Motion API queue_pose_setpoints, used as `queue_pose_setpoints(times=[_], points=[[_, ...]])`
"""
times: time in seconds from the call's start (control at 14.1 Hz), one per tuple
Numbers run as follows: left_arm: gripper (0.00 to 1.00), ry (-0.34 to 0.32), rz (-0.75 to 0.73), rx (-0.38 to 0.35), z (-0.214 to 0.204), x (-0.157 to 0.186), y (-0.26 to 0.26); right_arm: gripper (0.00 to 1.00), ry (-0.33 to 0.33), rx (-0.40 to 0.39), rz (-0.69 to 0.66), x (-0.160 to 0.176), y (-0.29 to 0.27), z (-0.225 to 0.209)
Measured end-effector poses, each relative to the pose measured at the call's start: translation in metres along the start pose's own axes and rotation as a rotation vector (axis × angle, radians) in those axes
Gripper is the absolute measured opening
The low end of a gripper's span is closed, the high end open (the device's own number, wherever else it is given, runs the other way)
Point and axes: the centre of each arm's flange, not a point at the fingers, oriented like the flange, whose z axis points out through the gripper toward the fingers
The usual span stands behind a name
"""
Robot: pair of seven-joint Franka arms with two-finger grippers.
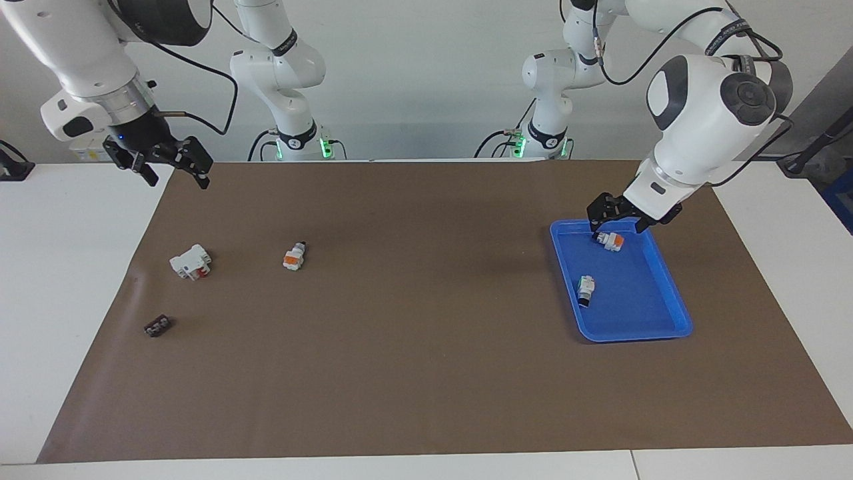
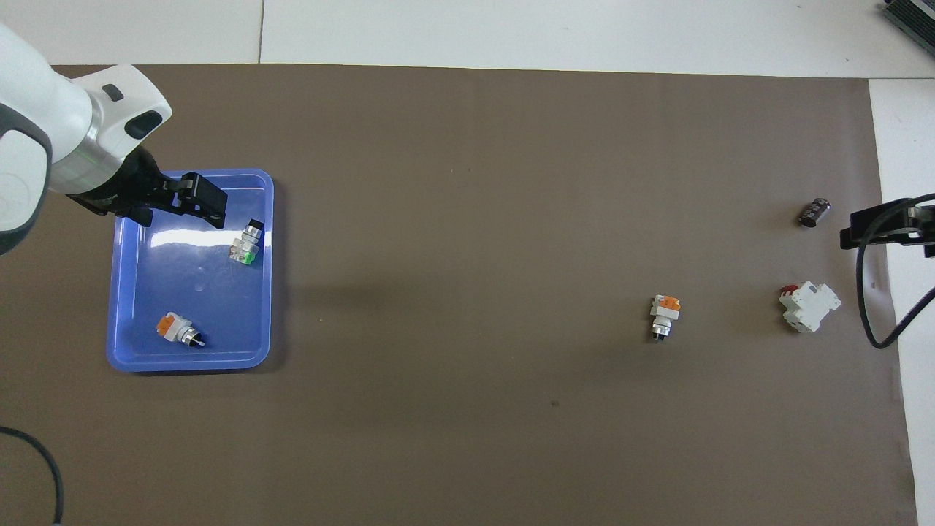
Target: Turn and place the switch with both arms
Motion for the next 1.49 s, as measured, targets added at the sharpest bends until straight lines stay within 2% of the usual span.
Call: queue_pose_setpoints(times=[0.14,0.35,0.57,0.85,1.2,1.49], points=[[1.00,0.002,-0.001,0.001,-0.008,-0.001,0.006,1.00,-0.009,0.000,-0.001,-0.002,0.000,0.002],[1.00,0.074,-0.030,0.010,-0.047,-0.014,-0.007,1.00,-0.013,0.001,-0.001,-0.005,0.000,0.002],[1.00,0.110,-0.077,0.019,-0.071,-0.034,-0.031,1.00,-0.012,-0.012,-0.019,-0.006,-0.008,0.002],[1.00,0.166,-0.110,0.016,-0.076,-0.031,-0.050,1.00,-0.010,-0.032,-0.041,-0.006,-0.018,0.002],[1.00,0.194,-0.115,0.023,-0.078,-0.028,-0.053,1.00,0.005,-0.035,-0.052,-0.007,-0.024,-0.006],[1.00,0.193,-0.113,0.059,-0.076,-0.028,-0.055,1.00,0.015,-0.034,-0.053,-0.008,-0.024,-0.011]])
